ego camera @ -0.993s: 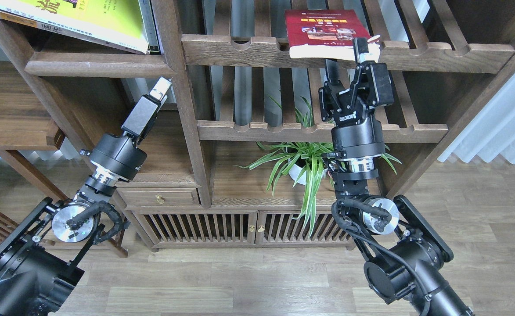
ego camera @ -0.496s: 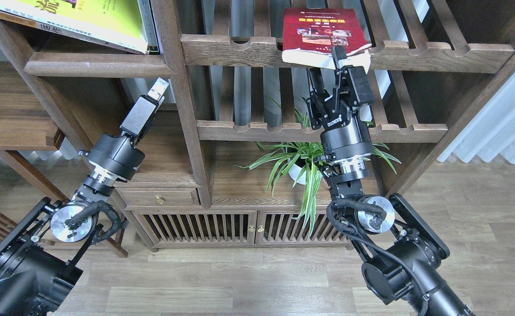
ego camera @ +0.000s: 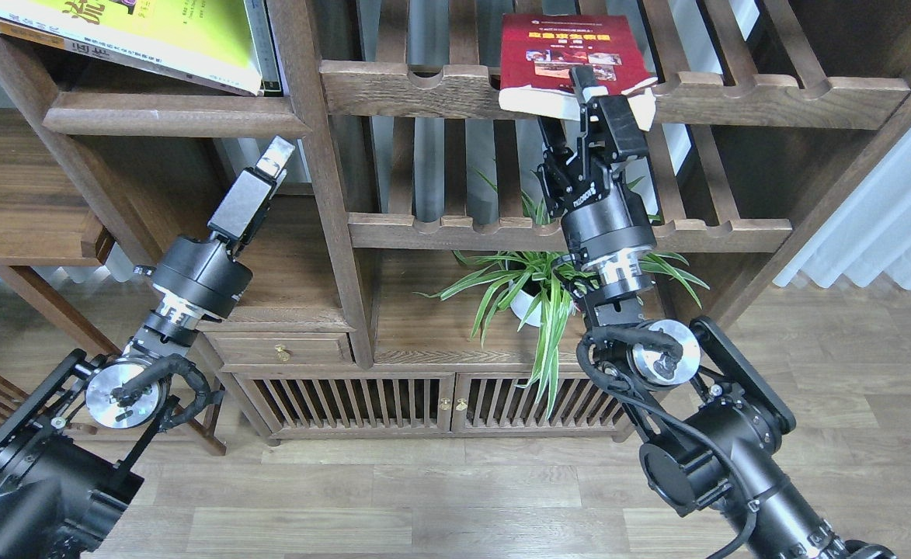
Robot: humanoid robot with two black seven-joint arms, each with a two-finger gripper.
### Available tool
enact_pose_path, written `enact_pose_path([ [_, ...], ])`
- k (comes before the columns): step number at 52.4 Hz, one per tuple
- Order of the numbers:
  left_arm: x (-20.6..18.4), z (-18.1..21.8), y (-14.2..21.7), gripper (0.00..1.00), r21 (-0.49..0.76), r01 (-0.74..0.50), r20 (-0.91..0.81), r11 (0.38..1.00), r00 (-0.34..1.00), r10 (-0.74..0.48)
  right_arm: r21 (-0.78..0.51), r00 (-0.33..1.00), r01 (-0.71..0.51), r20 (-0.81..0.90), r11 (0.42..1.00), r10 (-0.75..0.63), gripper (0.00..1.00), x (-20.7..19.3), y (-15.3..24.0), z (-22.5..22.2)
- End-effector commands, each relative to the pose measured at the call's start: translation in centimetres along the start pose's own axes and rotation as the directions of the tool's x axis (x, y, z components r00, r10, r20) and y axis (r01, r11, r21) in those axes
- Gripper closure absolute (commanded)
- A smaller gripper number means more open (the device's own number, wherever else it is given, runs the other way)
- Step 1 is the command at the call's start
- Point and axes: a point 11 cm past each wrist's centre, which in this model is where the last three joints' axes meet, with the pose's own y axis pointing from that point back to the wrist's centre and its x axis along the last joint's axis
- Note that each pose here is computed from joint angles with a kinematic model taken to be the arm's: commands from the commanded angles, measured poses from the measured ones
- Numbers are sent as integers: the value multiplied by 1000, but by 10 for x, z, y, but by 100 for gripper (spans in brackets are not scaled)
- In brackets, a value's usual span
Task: Organize books on shelf
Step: 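Push the red book's bottom edge with the right gripper to tilt it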
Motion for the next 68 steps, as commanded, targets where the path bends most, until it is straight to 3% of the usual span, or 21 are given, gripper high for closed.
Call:
enact_pose_path([
  [1, 0, -1, 0, 3, 4, 0, 0, 1000, 1000, 0, 0, 1000, -6, -2, 1000, 6, 23, -1, -3, 0],
  [60, 5, -2, 1, 3, 3, -16, -3, 1000, 1000, 16, 35, 998, -35, -43, 999, 37, 30, -4, -24, -15],
  [68, 5, -1, -1, 3, -1, -14, -1, 1000, 1000, 14, 37, 998, -37, -47, 999, 39, 39, -4, -26, -16],
])
